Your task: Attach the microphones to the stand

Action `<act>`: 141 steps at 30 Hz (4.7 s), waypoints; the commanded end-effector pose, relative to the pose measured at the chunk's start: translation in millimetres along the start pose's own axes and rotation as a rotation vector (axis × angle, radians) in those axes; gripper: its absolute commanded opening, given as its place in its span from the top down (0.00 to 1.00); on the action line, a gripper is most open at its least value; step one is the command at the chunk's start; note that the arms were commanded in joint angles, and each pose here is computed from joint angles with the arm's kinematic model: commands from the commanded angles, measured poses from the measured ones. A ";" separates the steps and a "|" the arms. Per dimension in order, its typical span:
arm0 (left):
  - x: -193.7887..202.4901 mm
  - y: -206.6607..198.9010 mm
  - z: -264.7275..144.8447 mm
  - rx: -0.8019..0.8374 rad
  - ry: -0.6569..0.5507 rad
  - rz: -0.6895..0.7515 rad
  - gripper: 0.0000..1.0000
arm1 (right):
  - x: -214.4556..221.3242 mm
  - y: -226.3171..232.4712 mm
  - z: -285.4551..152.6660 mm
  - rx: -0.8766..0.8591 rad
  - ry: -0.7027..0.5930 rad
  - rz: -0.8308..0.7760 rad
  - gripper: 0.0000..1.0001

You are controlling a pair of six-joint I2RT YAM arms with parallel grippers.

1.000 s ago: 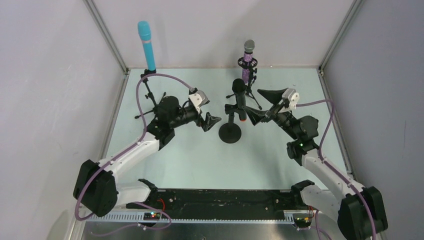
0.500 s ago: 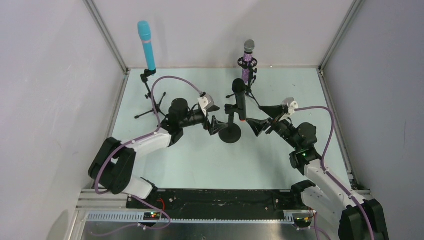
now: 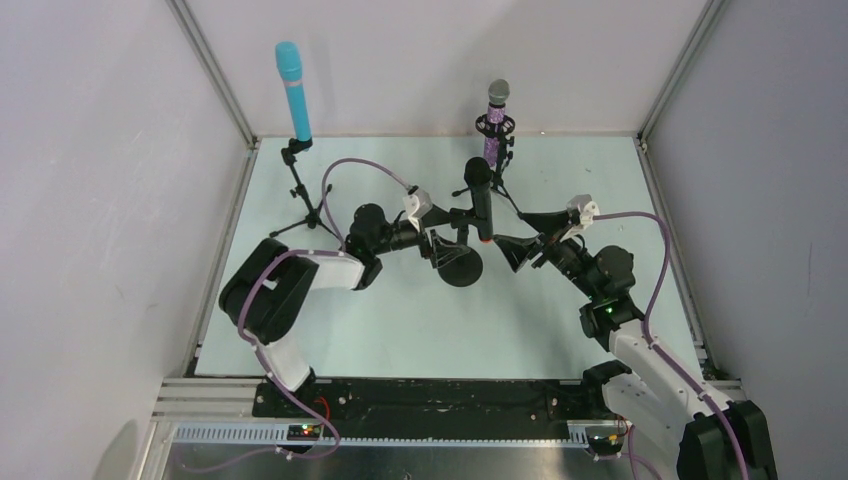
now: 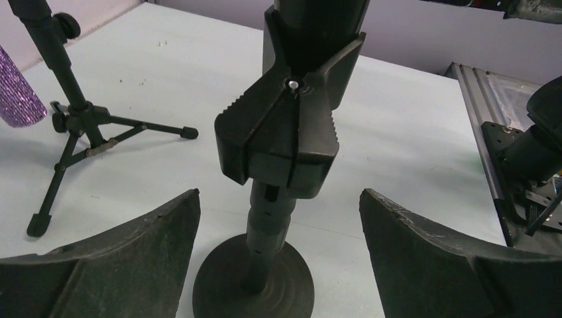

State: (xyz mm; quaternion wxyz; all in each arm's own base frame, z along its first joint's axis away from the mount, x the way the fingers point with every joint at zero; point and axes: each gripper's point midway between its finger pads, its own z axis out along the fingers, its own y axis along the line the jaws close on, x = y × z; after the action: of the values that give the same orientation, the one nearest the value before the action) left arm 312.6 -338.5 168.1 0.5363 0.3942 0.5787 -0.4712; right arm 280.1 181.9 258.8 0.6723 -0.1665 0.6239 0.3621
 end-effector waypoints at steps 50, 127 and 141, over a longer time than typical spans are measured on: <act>-109.5 -21.5 2.4 0.069 -0.305 0.123 1.00 | 25.9 9.7 -0.3 -0.066 0.085 -0.160 0.01; -275.8 -106.6 -61.3 -0.020 -0.558 0.340 1.00 | 124.7 70.1 55.4 -0.271 0.300 -0.362 0.02; -289.6 -92.5 -83.1 -0.190 -0.606 0.377 1.00 | 159.1 59.9 43.2 -0.216 0.434 -0.392 0.01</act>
State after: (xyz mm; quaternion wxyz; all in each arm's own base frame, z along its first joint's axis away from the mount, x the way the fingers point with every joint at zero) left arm 262.9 -306.0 352.4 0.6645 0.3275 0.5060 -0.4418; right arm 263.5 310.0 178.3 0.6213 -0.4165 0.5997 0.2844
